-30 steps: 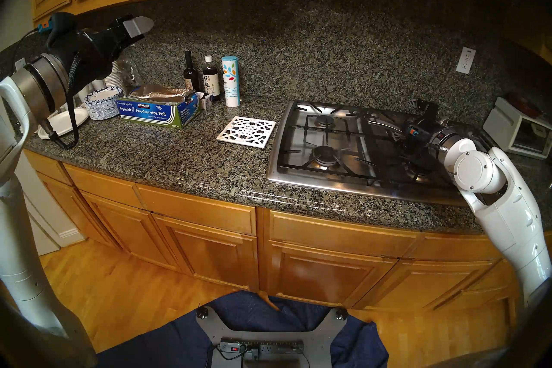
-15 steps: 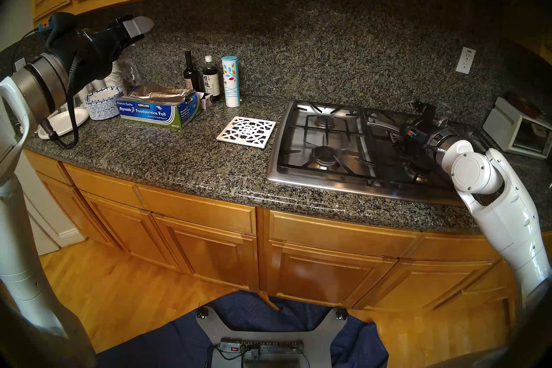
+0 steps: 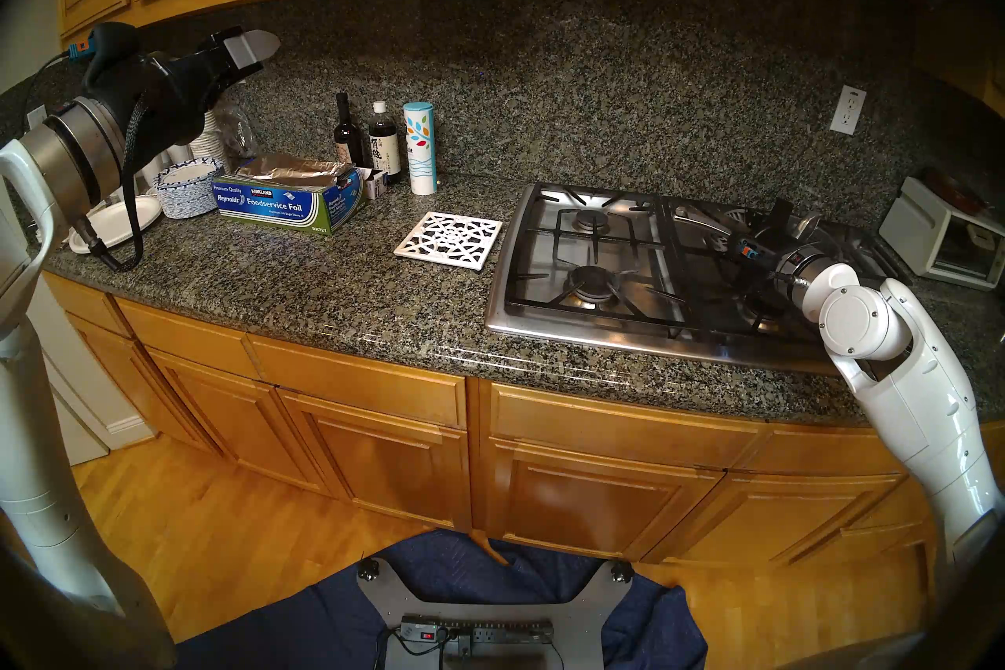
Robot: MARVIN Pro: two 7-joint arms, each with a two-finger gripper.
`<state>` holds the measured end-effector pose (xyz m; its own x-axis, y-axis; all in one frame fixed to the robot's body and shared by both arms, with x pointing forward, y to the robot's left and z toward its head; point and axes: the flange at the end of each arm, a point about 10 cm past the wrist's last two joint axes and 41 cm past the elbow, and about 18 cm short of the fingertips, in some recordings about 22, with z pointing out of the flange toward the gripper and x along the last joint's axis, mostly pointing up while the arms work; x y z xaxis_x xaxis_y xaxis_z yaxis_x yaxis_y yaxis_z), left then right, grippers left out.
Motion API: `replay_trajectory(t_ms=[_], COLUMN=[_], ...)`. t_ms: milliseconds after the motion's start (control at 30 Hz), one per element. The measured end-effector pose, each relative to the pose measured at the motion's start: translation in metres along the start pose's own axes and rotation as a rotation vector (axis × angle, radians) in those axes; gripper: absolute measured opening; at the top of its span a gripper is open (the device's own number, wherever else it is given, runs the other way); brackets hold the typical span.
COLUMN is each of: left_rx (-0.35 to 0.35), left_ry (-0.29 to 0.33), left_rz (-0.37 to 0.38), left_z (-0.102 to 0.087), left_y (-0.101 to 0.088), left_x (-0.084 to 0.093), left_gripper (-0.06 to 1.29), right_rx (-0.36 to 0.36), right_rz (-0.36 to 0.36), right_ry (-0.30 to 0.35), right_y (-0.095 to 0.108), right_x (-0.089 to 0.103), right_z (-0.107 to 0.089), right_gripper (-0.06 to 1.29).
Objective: Pick up the pot, put it on the stove, take off the pot lid
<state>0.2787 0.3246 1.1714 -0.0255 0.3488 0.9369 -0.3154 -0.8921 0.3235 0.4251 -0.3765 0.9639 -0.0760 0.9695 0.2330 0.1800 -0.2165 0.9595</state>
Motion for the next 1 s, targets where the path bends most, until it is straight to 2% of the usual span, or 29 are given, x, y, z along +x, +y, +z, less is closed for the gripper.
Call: replay_trajectory(t_ms=[33,533,1000], left_rx=[0.000,0.000,0.000], left_ry=[0.000,0.000,0.000], left_rz=[0.000,0.000,0.000], left_z=[0.0000,0.0000,0.0000], left_y=[0.0000,0.0000,0.0000], left_x=[0.0000,0.0000,0.0000], left_gripper=[1.23,1.23,1.23], right_rx=[0.003,0.014,0.013], right_rz=[0.001,0.003,-0.042], right_ry=[0.001,0.010,-0.002], right_y=[-0.0015,-0.0106,-0.0110], right_x=[0.0000,0.0011,0.0035], right_z=[0.0003,0.0025,0.0027], right_gripper=[-0.03,-0.04,-0.04])
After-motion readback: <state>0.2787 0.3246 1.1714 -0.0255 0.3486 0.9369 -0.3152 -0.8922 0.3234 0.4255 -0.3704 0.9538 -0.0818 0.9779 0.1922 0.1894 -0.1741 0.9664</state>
